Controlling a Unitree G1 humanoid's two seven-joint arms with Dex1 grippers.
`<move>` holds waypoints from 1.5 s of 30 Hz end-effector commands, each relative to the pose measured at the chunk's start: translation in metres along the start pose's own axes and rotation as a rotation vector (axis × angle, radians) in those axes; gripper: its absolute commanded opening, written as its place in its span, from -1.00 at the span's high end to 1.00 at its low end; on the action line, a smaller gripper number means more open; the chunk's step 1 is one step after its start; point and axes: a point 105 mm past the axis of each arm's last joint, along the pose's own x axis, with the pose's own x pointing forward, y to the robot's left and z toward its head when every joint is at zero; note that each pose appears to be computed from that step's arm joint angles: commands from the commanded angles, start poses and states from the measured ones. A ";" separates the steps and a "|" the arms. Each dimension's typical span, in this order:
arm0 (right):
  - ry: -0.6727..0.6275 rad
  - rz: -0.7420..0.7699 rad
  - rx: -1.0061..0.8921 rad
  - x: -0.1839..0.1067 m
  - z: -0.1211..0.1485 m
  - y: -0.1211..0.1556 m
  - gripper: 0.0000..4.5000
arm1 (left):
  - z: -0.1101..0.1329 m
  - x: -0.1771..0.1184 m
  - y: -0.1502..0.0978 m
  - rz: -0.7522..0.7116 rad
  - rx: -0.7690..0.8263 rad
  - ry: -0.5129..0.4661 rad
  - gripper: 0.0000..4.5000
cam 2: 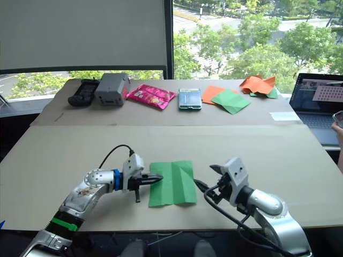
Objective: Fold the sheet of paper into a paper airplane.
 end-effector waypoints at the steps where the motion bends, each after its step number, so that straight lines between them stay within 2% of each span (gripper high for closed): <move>1: -0.032 0.015 -0.023 -0.005 0.015 0.007 -0.92 | -0.001 0.001 0.000 -0.013 0.069 0.027 0.98; 10: 0.011 0.114 -0.006 -0.012 0.012 0.028 -0.92 | -0.007 0.005 -0.003 -0.033 0.103 0.059 0.98; 11: 0.014 0.130 -0.006 -0.014 0.012 0.031 -0.67 | -0.008 0.005 -0.004 -0.034 0.102 0.061 1.00; 17: 0.070 0.312 0.050 -0.025 0.006 0.065 0.23 | -0.012 0.004 -0.005 -0.040 0.108 0.078 1.00; 22: 0.189 0.330 0.106 -0.020 -0.024 0.077 1.00 | -0.011 0.006 -0.006 -0.046 0.109 0.075 1.00; 26: 0.212 0.314 0.177 -0.014 -0.036 0.085 1.00 | -0.012 0.008 -0.008 -0.059 0.116 0.081 1.00; 35: 0.211 0.132 0.150 -0.008 -0.050 0.066 1.00 | -0.008 0.006 -0.006 -0.056 0.114 0.068 1.00; 38: 0.146 0.044 0.168 -0.006 -0.047 0.053 1.00 | -0.007 0.005 -0.006 -0.056 0.113 0.066 1.00; 42: 0.113 -0.005 0.191 -0.005 -0.054 0.046 1.00 | -0.004 0.006 -0.006 -0.066 0.111 0.054 1.00; 45: 0.038 -0.041 0.232 -0.004 -0.049 0.041 1.00 | -0.004 0.006 -0.005 -0.065 0.114 0.056 1.00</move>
